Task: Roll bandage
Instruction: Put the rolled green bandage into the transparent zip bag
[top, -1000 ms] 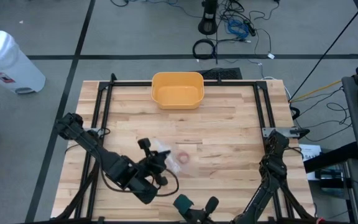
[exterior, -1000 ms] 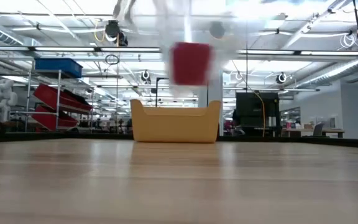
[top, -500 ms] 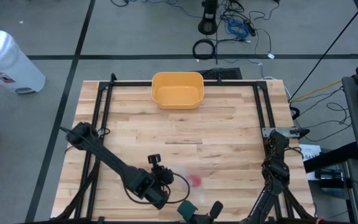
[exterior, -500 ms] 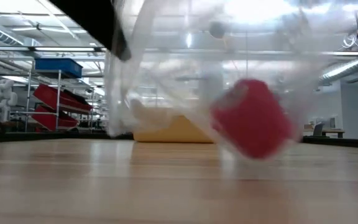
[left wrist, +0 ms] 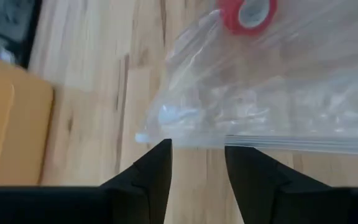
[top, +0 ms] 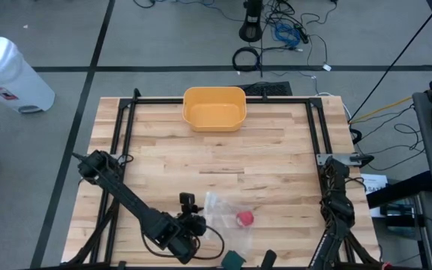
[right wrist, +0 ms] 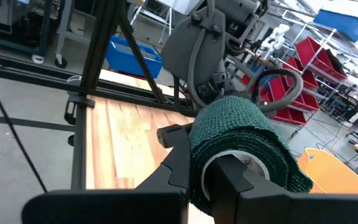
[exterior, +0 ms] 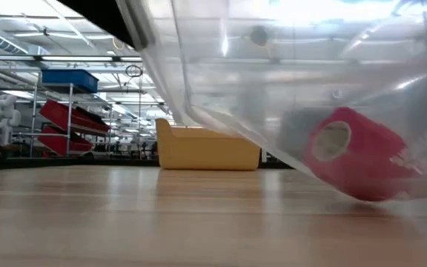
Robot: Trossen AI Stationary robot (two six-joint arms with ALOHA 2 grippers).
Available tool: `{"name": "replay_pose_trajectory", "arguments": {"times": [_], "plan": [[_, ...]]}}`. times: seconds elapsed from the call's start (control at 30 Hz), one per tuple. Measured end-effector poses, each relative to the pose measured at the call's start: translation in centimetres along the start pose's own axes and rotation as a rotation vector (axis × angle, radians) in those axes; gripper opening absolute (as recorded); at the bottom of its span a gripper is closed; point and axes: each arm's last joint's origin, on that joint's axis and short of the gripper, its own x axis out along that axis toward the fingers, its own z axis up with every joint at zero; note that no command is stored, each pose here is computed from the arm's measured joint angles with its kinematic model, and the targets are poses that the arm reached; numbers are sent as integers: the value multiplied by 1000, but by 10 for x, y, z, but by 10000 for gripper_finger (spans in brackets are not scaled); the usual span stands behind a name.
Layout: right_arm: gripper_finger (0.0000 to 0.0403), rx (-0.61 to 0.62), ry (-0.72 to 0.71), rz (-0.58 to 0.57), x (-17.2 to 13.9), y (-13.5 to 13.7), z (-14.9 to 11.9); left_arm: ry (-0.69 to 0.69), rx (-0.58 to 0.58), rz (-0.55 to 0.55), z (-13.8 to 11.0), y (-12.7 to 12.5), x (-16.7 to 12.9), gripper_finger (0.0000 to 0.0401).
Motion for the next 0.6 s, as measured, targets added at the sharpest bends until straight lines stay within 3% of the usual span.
{"name": "replay_pose_trajectory", "arguments": {"times": [0.27,0.6], "plan": [[22,-4,-9,24,-13,3,-1,-151,141,-61,12,-15,-9,140],[22,74,46,78,-13,2,-6,-214,194,-188,22,-22,-8,10]]}}
